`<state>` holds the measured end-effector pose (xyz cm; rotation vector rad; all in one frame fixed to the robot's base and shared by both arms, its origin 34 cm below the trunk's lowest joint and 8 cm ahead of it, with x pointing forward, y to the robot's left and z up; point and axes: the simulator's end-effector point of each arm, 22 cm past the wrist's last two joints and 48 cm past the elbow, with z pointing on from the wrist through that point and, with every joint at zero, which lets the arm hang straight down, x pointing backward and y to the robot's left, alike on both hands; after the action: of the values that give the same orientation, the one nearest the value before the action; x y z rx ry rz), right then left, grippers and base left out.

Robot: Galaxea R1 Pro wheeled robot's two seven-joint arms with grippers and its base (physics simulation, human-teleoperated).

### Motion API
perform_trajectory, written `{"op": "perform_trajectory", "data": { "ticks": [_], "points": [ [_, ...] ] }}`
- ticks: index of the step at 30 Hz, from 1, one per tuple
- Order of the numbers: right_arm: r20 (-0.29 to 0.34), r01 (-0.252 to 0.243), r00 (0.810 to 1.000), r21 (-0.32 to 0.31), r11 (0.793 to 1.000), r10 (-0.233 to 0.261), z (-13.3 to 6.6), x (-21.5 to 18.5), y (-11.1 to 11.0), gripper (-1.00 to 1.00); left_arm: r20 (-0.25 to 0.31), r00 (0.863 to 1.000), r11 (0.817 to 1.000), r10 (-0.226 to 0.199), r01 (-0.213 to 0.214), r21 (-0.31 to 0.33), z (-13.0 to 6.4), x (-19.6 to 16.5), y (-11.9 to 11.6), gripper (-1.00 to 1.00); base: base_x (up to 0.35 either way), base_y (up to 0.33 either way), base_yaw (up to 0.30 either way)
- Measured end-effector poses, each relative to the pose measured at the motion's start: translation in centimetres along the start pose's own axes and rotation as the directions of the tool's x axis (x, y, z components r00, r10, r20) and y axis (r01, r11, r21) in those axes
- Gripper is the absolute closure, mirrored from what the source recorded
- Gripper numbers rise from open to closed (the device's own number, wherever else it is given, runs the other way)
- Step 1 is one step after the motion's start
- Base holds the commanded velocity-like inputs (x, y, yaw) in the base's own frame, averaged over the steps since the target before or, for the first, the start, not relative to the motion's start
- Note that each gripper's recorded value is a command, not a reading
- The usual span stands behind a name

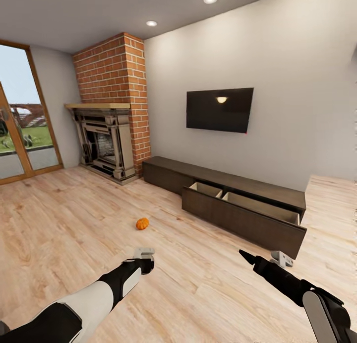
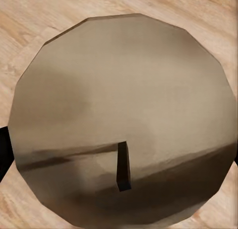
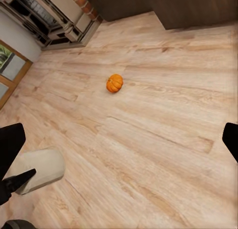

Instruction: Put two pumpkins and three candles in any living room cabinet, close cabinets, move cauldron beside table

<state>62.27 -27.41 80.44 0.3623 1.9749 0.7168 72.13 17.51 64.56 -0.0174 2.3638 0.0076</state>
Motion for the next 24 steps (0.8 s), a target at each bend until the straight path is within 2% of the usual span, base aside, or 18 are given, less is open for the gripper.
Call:
{"op": "perform_trajectory", "data": {
  "ticks": [17, 24],
  "points": [
    [-0.002, -0.001, 1.000, 0.001, 1.000, 0.001, -0.8, -2.2, 1.8, -1.00, -0.002, 1.000, 1.000, 0.001, -0.001, 0.003, -2.0, -2.3, -0.2, 1.00, 0.000, 0.000, -0.146],
    [-0.001, -0.002, 1.000, 0.002, 1.000, 0.002, -1.2, -3.2, 2.6, -1.00, -0.002, 1.000, 1.000, 0.001, -0.001, 0.003, -2.9, -3.2, -0.2, 1.00, 0.000, 0.000, -0.054]
  ]
}}
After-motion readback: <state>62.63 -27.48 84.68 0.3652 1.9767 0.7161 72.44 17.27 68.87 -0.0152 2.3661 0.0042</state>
